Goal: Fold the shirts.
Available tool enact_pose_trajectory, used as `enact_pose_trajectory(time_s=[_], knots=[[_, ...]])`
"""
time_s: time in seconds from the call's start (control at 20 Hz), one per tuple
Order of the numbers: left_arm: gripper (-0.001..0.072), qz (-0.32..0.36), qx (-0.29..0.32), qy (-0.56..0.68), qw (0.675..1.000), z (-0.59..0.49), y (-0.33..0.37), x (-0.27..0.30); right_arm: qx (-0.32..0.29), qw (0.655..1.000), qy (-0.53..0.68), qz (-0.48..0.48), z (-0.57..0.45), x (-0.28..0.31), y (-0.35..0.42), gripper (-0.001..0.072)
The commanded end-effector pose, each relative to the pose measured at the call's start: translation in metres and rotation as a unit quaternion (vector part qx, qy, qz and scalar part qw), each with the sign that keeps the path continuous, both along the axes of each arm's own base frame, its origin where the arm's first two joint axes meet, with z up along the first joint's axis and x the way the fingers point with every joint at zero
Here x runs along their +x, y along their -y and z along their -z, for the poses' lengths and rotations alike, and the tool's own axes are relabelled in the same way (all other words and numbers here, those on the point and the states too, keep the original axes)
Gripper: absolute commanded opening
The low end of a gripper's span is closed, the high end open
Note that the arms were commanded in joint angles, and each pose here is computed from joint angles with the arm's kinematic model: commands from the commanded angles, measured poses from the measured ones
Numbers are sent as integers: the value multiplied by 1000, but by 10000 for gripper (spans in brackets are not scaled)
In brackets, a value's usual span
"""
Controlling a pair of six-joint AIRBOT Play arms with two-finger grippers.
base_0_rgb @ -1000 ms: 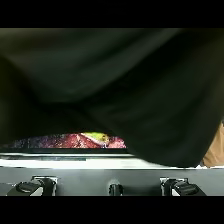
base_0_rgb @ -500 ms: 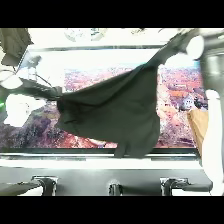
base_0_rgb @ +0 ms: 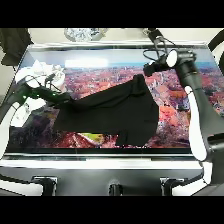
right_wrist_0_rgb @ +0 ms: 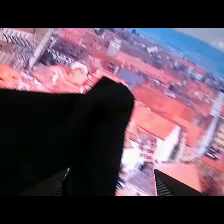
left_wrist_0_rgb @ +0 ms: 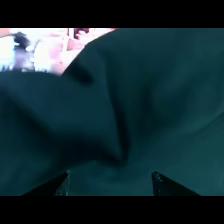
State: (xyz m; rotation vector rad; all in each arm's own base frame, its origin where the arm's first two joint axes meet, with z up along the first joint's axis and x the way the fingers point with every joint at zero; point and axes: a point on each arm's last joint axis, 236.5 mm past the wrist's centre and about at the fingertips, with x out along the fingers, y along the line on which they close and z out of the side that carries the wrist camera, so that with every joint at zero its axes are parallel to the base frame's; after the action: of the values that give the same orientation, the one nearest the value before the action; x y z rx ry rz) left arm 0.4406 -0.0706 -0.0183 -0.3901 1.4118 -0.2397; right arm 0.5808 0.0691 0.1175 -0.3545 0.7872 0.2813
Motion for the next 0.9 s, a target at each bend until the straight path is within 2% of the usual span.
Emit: enact_pose_trajectory(time_s=[0.0,0.05,0.1,0.25,0.35,0.5,0.7,0.8,0.85], knots=[[596,-3,8,-42,999,-17,-55,-24,-24,995,-92,9,4,-48,66,582],[595,-32,8,-65,997,-14,-71,-36,-8,988,-153,16,16,-76,85,511],[595,-49,2,-88,995,-7,-82,-52,9,977,-211,16,28,-103,101,491],[595,-74,-17,-151,986,30,-93,-100,89,933,-348,-14,61,-175,112,491],[595,-69,-27,-178,981,50,-92,-123,136,914,-382,-16,75,-195,106,491],[594,-77,-26,-174,981,65,-90,-125,148,899,-410,-27,93,-209,93,491],[592,-89,-16,-146,985,74,-92,-111,148,906,-394,-36,98,-201,87,492],[508,-101,-18,-126,987,75,-93,-100,147,908,-391,-38,98,-199,87,492],[508,-106,-23,-120,987,75,-91,-97,146,908,-392,-39,98,-200,87,492]])
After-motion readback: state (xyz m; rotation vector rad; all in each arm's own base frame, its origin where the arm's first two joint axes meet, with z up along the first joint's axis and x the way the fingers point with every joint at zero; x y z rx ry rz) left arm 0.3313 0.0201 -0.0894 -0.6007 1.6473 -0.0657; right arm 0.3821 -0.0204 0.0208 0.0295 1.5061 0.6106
